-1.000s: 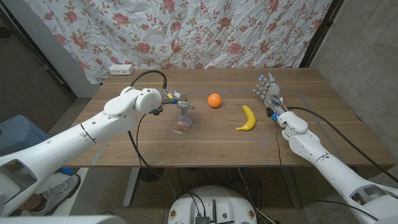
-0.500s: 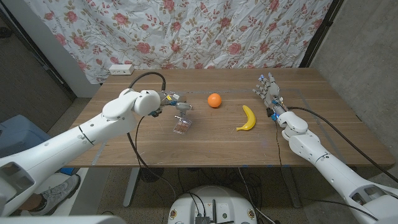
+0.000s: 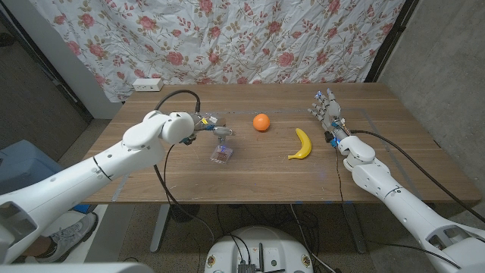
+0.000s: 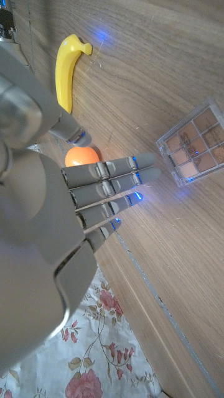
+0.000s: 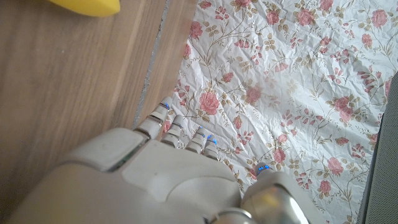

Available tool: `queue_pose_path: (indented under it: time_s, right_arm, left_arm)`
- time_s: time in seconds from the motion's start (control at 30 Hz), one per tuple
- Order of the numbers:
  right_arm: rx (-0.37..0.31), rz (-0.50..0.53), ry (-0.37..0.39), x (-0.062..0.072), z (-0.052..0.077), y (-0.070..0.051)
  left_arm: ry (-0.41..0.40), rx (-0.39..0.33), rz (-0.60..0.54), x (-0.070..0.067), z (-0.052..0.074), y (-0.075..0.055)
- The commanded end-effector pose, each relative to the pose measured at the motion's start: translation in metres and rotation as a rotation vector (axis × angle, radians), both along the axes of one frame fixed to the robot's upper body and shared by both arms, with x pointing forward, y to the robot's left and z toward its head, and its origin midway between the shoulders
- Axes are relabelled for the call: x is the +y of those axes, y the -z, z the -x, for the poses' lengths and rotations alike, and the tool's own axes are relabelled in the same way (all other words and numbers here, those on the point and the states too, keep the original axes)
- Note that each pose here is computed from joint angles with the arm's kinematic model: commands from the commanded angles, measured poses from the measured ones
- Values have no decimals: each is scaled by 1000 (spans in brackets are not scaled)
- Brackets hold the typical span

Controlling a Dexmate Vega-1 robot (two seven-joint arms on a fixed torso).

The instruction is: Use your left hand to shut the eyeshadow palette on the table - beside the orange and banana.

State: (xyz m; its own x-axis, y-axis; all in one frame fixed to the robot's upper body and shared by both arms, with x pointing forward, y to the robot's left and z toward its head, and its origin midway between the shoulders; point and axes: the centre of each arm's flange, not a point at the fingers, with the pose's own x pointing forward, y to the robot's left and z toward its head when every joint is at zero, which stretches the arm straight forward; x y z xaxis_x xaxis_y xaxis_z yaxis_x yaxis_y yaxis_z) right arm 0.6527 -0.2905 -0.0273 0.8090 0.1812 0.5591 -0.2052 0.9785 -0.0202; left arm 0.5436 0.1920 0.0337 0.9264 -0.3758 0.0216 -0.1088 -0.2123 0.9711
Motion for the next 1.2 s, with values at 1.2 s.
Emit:
queue_pose_path:
  time_s: [1.2]
  right_arm:
    - [0,0,0,0,0,0]
  left_arm:
    - [3,-90,195,42,30,30]
